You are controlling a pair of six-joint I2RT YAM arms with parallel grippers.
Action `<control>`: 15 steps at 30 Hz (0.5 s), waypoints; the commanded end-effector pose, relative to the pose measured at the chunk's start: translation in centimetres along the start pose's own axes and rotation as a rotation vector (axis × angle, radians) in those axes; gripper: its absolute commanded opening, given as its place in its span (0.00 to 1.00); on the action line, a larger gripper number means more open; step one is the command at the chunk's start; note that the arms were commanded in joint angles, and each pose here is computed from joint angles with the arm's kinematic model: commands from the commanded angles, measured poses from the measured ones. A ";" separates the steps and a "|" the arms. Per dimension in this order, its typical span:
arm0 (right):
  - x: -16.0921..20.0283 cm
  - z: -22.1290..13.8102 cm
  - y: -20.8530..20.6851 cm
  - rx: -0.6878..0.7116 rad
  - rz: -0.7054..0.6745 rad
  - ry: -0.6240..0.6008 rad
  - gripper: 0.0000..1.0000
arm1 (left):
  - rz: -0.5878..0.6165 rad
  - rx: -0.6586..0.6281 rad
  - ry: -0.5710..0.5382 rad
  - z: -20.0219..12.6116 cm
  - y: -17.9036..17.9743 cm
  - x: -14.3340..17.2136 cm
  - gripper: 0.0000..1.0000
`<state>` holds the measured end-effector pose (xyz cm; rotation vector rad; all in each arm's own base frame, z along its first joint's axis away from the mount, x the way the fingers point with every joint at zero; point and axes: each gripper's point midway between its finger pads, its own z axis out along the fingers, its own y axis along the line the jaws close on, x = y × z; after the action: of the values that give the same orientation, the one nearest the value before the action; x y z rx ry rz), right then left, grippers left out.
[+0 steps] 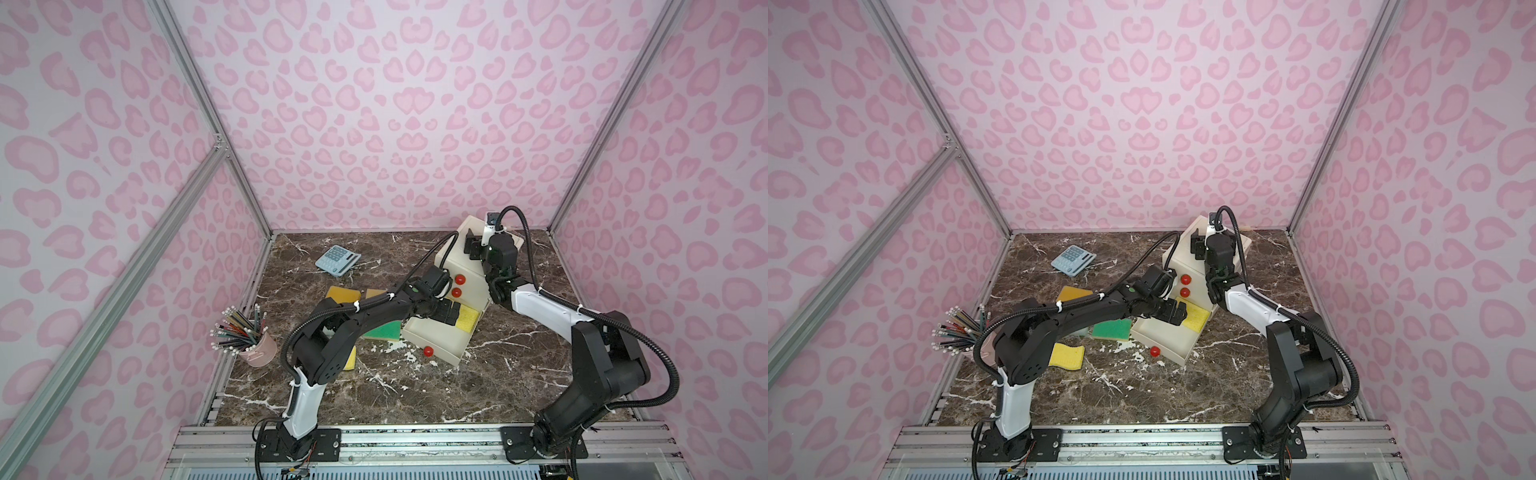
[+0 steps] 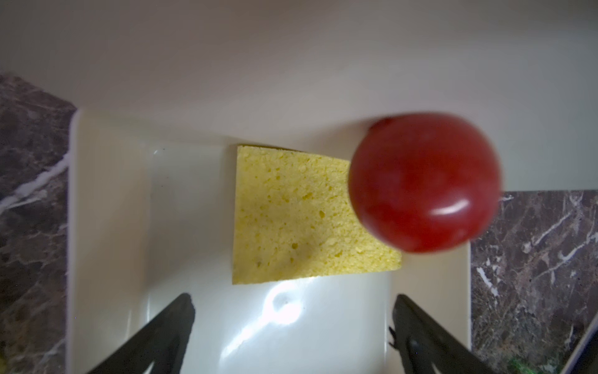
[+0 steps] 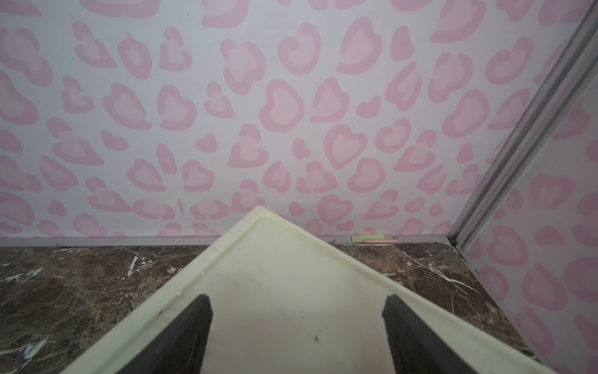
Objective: Take the sponge out of the drawer
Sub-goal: Pick up the sponge from the drawer.
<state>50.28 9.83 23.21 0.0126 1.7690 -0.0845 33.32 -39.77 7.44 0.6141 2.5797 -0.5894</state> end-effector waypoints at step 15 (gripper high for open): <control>11.6 -1.3 -2.1 0.026 -0.205 0.412 0.85 | -0.053 -0.192 -0.010 -0.1 3.2 0.0 0.90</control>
<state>50.24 9.49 23.10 -0.0010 1.7722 -0.0739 34.59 -37.81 6.48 0.5350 2.6137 -0.4017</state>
